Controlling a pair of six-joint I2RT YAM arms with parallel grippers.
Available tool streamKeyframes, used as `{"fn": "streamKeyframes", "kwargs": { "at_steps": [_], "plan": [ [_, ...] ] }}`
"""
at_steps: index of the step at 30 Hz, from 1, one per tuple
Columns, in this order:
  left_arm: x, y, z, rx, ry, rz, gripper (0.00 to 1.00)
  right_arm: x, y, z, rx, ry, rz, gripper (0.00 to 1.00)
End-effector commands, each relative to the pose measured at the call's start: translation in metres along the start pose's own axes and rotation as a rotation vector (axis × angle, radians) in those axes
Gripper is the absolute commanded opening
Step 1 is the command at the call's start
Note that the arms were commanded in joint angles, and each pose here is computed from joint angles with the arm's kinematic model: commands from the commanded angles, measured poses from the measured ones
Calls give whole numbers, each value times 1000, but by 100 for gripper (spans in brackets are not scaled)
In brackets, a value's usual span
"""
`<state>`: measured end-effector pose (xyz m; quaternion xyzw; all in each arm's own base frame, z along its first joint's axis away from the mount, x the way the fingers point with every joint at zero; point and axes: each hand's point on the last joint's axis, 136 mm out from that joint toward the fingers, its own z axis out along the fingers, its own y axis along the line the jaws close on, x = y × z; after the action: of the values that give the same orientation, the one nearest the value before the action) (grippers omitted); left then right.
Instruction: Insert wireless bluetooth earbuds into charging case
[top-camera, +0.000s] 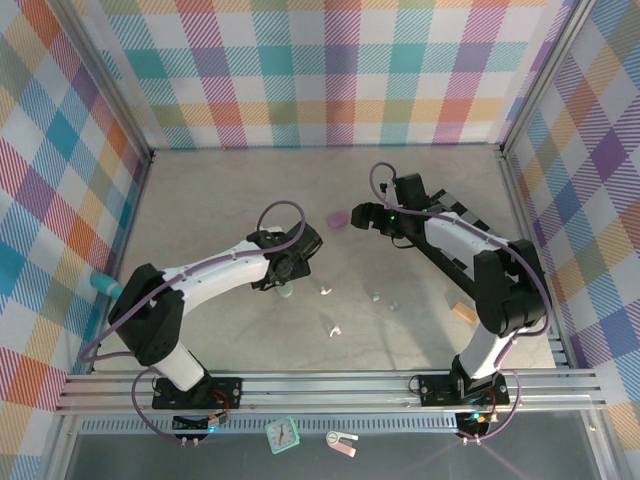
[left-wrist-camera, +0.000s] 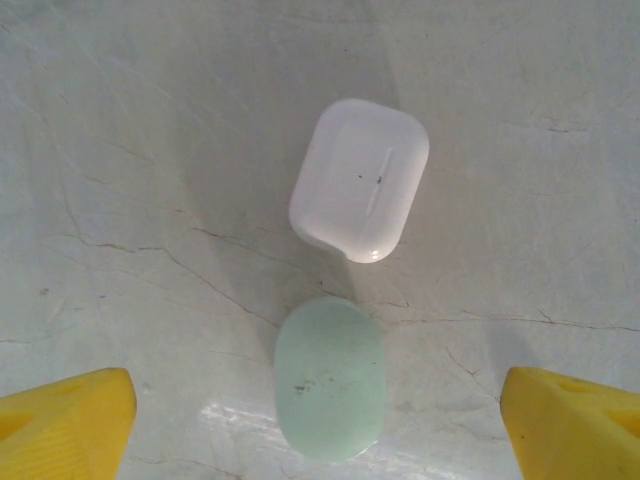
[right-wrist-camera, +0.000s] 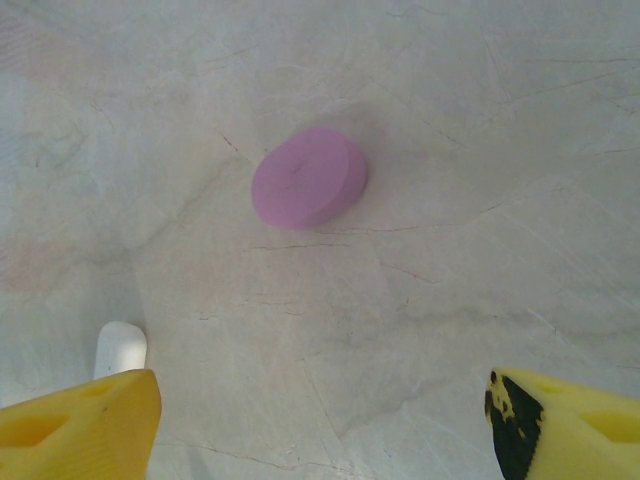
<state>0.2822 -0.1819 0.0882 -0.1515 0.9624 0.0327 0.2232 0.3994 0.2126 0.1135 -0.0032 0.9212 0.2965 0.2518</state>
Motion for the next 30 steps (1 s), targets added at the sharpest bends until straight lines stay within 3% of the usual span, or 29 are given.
{"fn": "streamKeyframes", "kwargs": {
  "at_steps": [1,17,23,30],
  "plan": [
    [10,2,5,-38,41,-2,89,-3,6,-11,-11,-27,-32,85],
    [42,-13,42,-17,160,-14,63,1,2,-11,-1,-21,-25,85],
    [48,-13,47,-19,181,-16,58,1,1,-9,-2,-20,-19,85],
    [45,-11,41,-16,171,-18,43,1,1,-11,0,-20,-9,85]
  ]
}}
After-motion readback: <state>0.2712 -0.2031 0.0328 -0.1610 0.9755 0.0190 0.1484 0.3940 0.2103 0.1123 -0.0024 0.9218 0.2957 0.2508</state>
